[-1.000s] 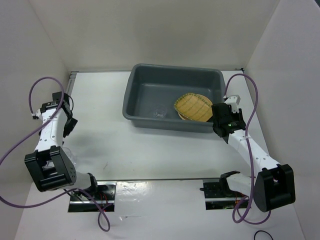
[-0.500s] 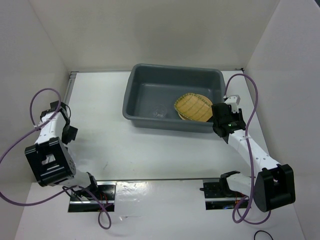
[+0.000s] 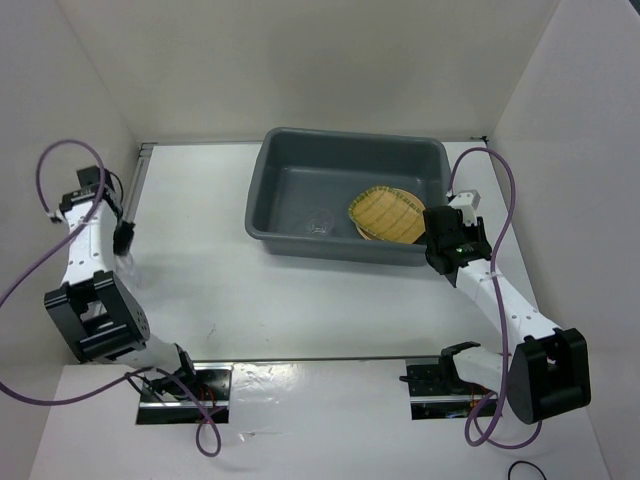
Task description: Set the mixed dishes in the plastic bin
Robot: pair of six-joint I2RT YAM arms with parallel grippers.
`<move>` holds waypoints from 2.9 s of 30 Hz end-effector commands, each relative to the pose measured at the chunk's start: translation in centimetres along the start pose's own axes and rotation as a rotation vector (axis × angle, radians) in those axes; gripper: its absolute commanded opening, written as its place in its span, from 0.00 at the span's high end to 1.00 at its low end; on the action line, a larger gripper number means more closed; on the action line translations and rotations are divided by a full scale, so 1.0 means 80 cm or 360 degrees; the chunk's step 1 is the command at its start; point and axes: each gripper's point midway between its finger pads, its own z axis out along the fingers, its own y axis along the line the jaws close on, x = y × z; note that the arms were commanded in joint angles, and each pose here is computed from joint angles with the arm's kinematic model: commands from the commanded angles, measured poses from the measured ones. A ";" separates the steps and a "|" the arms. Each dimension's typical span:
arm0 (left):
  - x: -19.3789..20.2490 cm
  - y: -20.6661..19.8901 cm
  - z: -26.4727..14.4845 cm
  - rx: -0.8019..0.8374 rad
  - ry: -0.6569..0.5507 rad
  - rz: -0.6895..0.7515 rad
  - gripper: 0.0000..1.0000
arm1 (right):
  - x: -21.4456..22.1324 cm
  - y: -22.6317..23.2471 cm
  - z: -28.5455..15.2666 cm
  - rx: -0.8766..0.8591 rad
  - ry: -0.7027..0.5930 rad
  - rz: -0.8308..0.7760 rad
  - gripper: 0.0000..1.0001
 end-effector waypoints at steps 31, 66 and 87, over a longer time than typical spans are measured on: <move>0.337 -0.425 -0.333 0.1655 -0.0396 0.1957 1.00 | 0.002 0.013 0.004 -0.0027 -0.0008 -0.0006 0.67; 0.109 -0.316 -0.514 0.1760 -0.0913 0.1182 0.04 | 0.020 0.052 -0.003 -0.0334 0.0066 -0.0207 0.04; 0.358 -0.156 -0.248 0.1682 0.0095 0.1792 0.00 | 0.021 0.082 -0.015 -0.0409 0.0035 -0.0329 0.03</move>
